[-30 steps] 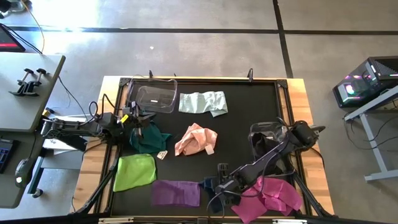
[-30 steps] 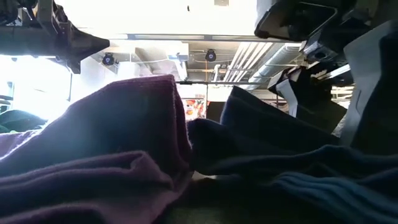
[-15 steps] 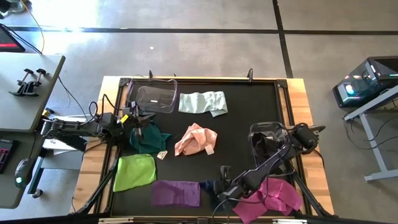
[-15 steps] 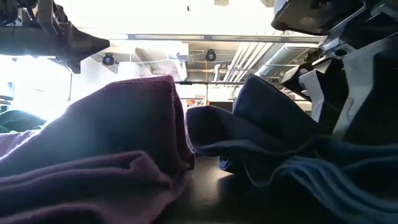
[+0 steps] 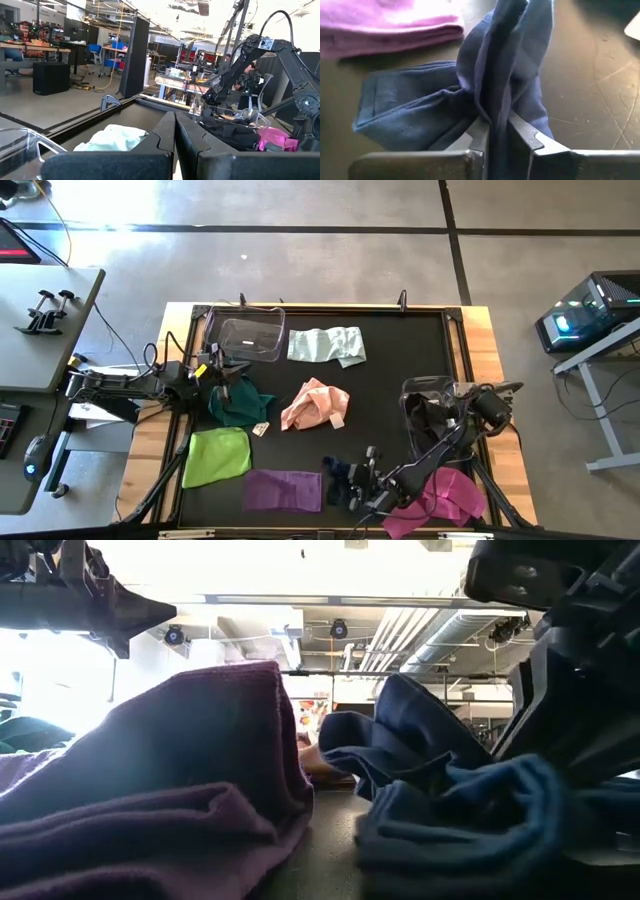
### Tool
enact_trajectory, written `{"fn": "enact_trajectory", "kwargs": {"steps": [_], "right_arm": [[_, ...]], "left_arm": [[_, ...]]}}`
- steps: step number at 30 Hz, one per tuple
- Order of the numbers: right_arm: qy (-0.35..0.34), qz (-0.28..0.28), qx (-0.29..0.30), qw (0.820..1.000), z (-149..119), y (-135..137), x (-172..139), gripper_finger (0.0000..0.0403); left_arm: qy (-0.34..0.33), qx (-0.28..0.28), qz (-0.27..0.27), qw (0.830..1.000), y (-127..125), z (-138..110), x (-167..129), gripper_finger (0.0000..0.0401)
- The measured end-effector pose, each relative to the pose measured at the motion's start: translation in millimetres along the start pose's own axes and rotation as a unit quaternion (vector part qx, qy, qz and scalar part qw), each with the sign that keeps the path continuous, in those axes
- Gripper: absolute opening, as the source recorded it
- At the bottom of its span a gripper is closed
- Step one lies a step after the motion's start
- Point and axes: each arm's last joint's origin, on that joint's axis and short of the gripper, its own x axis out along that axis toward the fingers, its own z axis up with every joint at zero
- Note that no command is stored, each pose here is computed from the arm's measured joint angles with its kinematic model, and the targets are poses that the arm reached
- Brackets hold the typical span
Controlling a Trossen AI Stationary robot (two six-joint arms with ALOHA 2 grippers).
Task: Sort towels by color in basket
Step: Put the dark blue into the bottom transparent bin
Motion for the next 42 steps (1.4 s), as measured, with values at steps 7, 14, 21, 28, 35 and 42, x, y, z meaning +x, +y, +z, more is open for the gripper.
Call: {"fn": "enact_trajectory", "kwargs": {"steps": [7,14,21,28,35,42], "right_arm": [[-0.080,-0.043,0.029,0.995,-11.3,4.0,-8.8,0.0031],[-0.165,-0.077,0.046,0.982,-22.8,7.6,-23.3,0.0029],[-0.379,-0.163,0.030,0.911,-25.7,1.8,-42.3,0.0032],[-0.403,-0.171,0.039,0.898,-17.6,-10.9,-52.3,0.0031],[-0.399,-0.181,0.004,0.899,17.7,-16.9,-102.5,0.0030],[-0.392,-0.184,-0.034,0.901,51.5,-35.5,-164.6,0.0030]], "left_arm": [[-0.001,0.000,0.000,1.000,0.0,0.2,0.0,0.0000],[-0.002,-0.001,0.000,1.000,-0.1,0.5,0.0,0.0000],[-0.002,-0.001,0.000,1.000,0.0,0.5,0.0,0.0000],[-0.003,-0.001,0.000,1.000,0.0,0.5,0.0,0.0000],[-0.002,-0.001,0.001,1.000,0.0,0.4,0.0,0.0000],[-0.001,-0.004,0.002,1.000,0.1,0.2,0.0,0.0000]]}}
